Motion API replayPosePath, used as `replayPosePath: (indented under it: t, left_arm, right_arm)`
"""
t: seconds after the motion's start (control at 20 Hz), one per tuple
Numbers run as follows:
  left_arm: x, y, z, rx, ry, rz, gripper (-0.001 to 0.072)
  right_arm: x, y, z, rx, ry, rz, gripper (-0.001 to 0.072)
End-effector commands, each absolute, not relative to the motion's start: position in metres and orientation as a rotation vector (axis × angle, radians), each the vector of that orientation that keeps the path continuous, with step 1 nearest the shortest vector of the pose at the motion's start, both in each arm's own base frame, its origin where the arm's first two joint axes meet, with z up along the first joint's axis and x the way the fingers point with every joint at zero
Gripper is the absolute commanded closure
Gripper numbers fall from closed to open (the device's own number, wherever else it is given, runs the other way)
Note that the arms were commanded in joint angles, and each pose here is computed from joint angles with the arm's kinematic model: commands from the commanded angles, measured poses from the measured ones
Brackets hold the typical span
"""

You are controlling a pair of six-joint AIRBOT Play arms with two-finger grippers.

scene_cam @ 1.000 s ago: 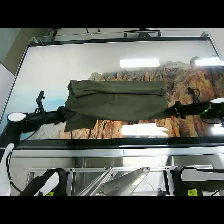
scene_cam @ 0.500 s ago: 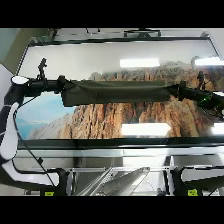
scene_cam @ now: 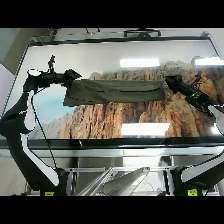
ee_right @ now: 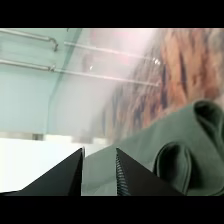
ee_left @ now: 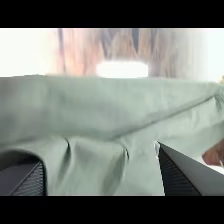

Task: Fold the shirts.

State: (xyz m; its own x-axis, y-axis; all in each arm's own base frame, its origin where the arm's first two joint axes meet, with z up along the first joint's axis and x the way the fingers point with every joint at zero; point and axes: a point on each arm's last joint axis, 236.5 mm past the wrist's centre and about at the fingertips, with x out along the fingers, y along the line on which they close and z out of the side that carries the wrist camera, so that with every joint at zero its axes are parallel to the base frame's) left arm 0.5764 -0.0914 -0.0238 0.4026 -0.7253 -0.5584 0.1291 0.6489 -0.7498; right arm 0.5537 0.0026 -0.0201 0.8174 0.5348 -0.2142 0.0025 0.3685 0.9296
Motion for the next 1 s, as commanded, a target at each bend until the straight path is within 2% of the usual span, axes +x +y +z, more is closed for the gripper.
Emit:
replayPosePath:
  t: [0.0,0.1,0.15,0.2,0.25,0.3,0.4,0.45,0.5,0.55,0.6,0.9,0.95]
  left_arm:
    - [0.598,-0.082,-0.011,-0.663,0.964,-0.6,0.0009]
    - [0.607,-0.071,0.013,-0.635,0.912,-0.608,0.0009]
    - [0.61,-0.063,0.025,-0.622,0.886,-0.611,0.001]
    - [0.613,-0.052,0.037,-0.614,0.859,-0.606,0.001]
    - [0.615,-0.04,0.045,-0.614,0.839,-0.594,0.001]
    - [0.615,-0.029,0.051,-0.627,0.829,-0.572,0.001]
    - [0.608,-0.005,0.055,-0.657,0.821,-0.523,0.0011]
    - [0.601,0.003,0.057,-0.669,0.826,-0.51,0.0068]
    - [0.592,0.007,0.06,-0.675,0.841,-0.516,0.0353]
    - [0.583,0.009,0.065,-0.67,0.855,-0.534,0.0676]
    - [0.578,0.008,0.071,-0.658,0.863,-0.556,0.0695]
    - [0.552,-0.026,0.1,-0.574,0.918,-0.711,0.0695]
    - [0.55,-0.035,0.1,-0.571,0.926,-0.723,0.0695]
  right_arm:
    - [0.56,-0.005,-0.023,1.067,0.565,0.352,0.0454]
    - [0.549,0.002,-0.036,0.969,0.698,0.368,0.0293]
    - [0.541,0.005,-0.046,0.914,0.787,0.367,0.0266]
    - [0.531,0.004,-0.057,0.844,0.884,0.357,0.019]
    - [0.522,-0.001,-0.065,0.785,0.968,0.335,0.0072]
    - [0.516,-0.005,-0.068,0.736,1.018,0.327,0.0014]
    - [0.513,-0.009,-0.067,0.684,1.055,0.33,0.0014]
    - [0.514,-0.009,-0.066,0.681,1.053,0.331,0.0014]
    - [0.515,-0.008,-0.068,0.683,1.054,0.33,0.0014]
    - [0.515,-0.006,-0.072,0.698,1.066,0.325,0.0014]
    - [0.515,-0.004,-0.077,0.719,1.082,0.324,0.0014]
    - [0.51,0.032,-0.101,0.778,1.194,0.38,0.0018]
    - [0.514,0.037,-0.1,0.796,1.18,0.382,0.008]
